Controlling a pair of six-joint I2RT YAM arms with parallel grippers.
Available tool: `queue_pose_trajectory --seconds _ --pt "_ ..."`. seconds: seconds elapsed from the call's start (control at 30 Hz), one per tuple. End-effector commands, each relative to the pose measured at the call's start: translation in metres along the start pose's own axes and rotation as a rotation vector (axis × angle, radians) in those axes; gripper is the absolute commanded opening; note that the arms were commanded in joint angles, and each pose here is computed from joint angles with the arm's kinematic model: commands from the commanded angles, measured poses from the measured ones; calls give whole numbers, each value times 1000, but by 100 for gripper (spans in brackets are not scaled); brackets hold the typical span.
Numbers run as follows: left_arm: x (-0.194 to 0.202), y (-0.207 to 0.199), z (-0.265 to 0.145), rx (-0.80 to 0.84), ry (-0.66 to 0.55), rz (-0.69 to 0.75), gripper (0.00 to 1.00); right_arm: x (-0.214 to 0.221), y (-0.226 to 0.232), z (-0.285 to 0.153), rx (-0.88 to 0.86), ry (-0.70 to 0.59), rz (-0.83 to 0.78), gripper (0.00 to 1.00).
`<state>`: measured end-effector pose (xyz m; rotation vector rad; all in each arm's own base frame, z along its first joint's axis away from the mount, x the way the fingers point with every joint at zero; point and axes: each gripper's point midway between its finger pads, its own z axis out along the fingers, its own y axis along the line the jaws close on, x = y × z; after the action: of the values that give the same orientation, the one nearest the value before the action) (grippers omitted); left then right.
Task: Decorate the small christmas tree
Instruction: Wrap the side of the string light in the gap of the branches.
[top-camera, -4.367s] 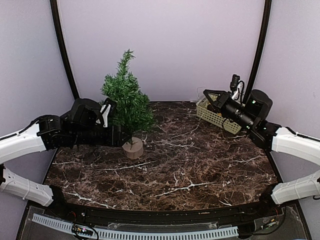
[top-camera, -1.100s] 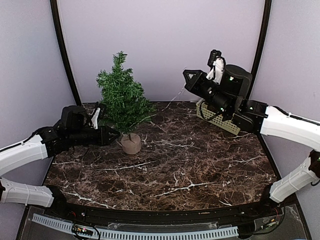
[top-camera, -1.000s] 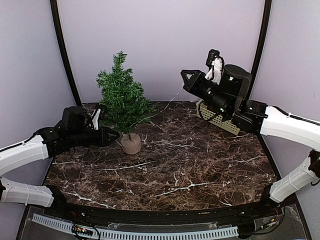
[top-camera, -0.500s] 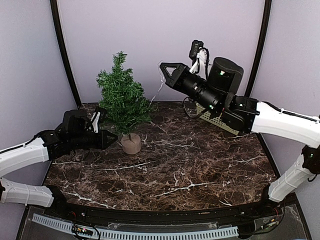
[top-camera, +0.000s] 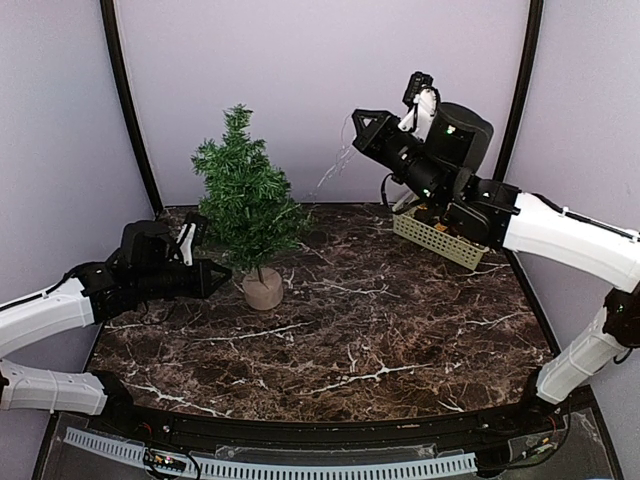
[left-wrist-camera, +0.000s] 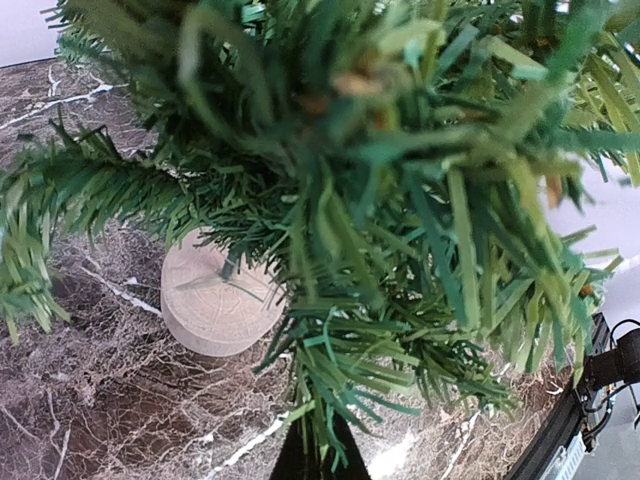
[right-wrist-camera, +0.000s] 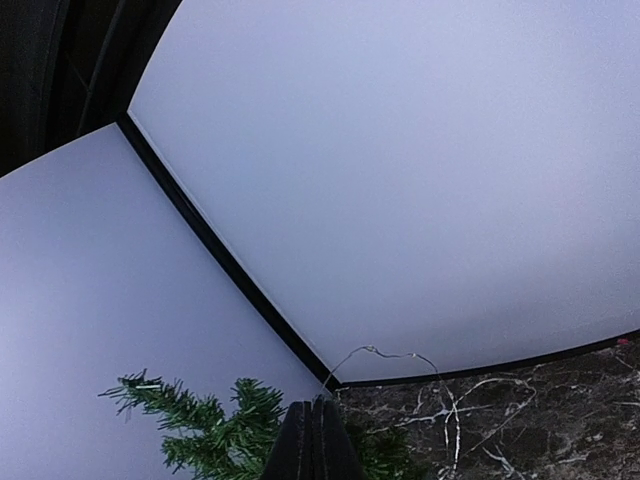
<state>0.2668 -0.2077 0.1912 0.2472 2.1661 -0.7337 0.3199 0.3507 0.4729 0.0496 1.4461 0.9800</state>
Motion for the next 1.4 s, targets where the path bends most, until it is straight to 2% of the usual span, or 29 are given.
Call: queue_pose_trajectory --seconds 0.0,0.4,0.7,0.77,0.87,1.03,1.2,1.3,1.37 --pt "1 2 -4 -10 -11 5 0 -10 -23 -1 53 -30 21 0" --pt "-3 10 -10 -62 -26 29 0 20 -88 -9 211 30 -31 0" --pt "-10 11 -12 -60 -34 55 0 12 -112 0 272 10 -114 0" --pt "-12 10 -13 -53 -36 58 0 7 -108 1 260 8 -133 0" --pt "-14 8 -13 -39 -37 72 0 -7 -84 -4 154 -5 -120 0" --pt "-16 -2 -13 15 -36 99 0 -36 -46 -36 -8 -47 -33 0" --pt "-25 -9 -15 41 -49 124 0 -34 -23 -62 -123 -33 -28 0" --pt "-31 -7 -13 26 -44 130 5 -18 -31 -64 -90 -9 -34 0" --pt "-33 -3 -12 6 -40 122 15 -4 -39 -60 -56 28 -21 0"
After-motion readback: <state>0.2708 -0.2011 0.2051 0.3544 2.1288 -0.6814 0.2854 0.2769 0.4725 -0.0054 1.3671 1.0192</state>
